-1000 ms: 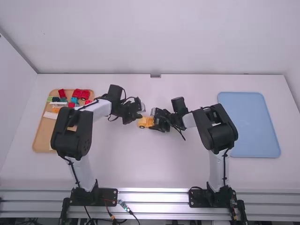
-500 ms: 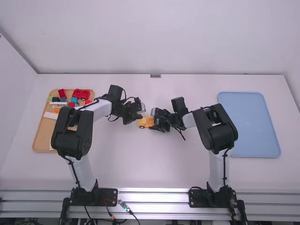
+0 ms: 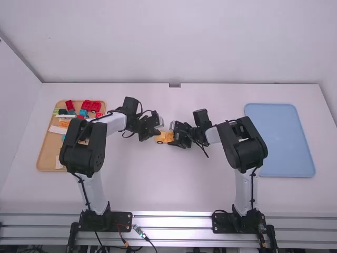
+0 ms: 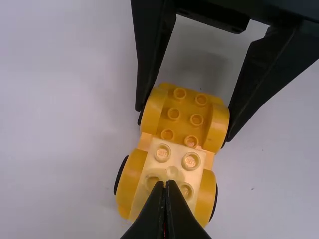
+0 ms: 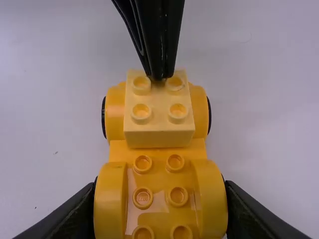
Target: Assemble lego blocks to make yellow taxi
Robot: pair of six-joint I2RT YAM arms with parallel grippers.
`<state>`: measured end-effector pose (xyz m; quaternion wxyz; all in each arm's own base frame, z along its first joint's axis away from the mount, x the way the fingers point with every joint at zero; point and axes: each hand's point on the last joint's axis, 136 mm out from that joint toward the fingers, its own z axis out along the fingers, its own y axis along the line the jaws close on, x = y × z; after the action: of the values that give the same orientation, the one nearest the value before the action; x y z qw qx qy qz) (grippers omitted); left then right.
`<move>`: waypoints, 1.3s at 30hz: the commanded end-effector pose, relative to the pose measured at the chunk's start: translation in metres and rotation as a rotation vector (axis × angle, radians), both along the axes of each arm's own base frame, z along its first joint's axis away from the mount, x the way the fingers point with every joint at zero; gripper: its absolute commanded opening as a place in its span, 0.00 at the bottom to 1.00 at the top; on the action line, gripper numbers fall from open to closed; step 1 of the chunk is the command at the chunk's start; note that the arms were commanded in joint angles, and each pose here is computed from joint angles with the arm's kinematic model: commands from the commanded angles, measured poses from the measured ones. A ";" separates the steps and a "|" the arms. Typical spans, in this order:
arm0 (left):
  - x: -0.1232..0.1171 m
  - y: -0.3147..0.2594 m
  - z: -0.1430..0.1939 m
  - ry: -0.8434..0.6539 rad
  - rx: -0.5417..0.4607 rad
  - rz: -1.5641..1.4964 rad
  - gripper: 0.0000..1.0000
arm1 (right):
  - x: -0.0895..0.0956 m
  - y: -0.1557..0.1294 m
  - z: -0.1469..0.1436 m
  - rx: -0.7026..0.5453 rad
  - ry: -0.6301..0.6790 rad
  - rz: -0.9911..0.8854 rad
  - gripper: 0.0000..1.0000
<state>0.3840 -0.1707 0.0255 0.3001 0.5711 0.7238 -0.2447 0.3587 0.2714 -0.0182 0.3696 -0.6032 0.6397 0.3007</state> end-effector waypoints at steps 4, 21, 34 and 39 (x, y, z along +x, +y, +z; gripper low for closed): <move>-0.011 -0.007 -0.015 0.065 0.053 -0.019 0.02 | 0.000 0.002 -0.005 -0.003 0.010 0.004 0.59; -0.030 -0.013 -0.029 0.112 0.157 -0.049 0.02 | 0.001 0.002 -0.005 -0.001 0.005 0.003 0.59; -0.028 -0.013 -0.028 0.106 0.159 -0.043 0.01 | 0.003 0.000 -0.005 -0.002 0.005 -0.004 0.59; -0.022 -0.016 -0.013 0.096 0.150 -0.051 0.02 | 0.005 -0.003 -0.004 -0.001 0.005 -0.010 0.59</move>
<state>0.3794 -0.1736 0.0238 0.2445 0.5878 0.7429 -0.2070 0.3589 0.2689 -0.0176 0.3702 -0.6018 0.6389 0.3043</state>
